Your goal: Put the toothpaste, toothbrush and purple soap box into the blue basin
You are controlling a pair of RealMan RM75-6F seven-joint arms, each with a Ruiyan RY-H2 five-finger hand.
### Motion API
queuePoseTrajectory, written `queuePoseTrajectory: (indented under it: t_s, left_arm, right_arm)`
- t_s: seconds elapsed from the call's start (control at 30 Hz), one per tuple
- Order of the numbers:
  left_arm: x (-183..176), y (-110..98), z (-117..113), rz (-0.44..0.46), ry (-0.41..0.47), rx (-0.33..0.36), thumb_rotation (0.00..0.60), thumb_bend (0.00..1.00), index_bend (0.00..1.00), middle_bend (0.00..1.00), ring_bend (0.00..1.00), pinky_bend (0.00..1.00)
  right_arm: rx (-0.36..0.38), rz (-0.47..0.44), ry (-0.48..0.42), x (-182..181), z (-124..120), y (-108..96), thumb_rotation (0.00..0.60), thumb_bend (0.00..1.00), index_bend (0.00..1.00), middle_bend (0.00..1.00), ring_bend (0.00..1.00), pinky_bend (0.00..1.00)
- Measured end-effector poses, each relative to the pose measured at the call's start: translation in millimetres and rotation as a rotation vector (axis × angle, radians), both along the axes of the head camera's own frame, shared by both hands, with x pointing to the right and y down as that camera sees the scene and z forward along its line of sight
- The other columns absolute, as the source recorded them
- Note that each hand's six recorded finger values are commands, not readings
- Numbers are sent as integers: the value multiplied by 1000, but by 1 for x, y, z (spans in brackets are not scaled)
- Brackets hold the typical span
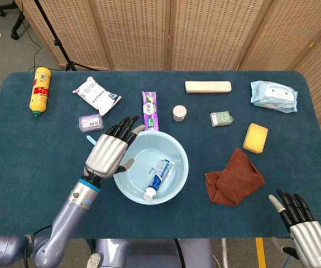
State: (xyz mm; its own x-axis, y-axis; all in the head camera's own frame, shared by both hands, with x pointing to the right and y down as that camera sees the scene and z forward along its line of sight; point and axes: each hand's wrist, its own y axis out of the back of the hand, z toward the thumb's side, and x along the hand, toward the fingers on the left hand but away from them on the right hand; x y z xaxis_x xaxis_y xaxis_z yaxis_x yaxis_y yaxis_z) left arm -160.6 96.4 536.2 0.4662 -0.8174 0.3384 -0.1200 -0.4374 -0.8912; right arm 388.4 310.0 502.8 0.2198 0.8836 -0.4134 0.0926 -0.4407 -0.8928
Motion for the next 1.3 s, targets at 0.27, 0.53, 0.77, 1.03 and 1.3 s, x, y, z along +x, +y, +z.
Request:
queuePoseTrajectory:
  t_s: [0.27,0.53,0.77,1.03,1.3]
  left_arm:
    - [-50,-5,7,60,-206,-44,600,267,141,0,0,211]
    - [-103,-11,21,64,-377,-141,600,279,254,0,0,211]
    - [-117,-15,36,45,-415,-160,600,287,277,0,0,211]
    - [-125,-16,62,30,-457,-171,600,298,341,0,0,211]
    - [-127,-15,88,-1,-475,-179,600,302,359,0,0,211]
  right_arm:
    - [-3,-7,7,-2,1,1,600,131,0,0,0,0]
    - [-9,-14,13,-4,4,3,600,131,0,0,0,0]
    - [-11,-13,15,-3,4,3,600,131,0,0,0,0]
    - [-12,-14,16,-3,5,3,600,131,0,0,0,0]
    - [-13,-12,19,-3,6,2,600,131,0,0,0,0]
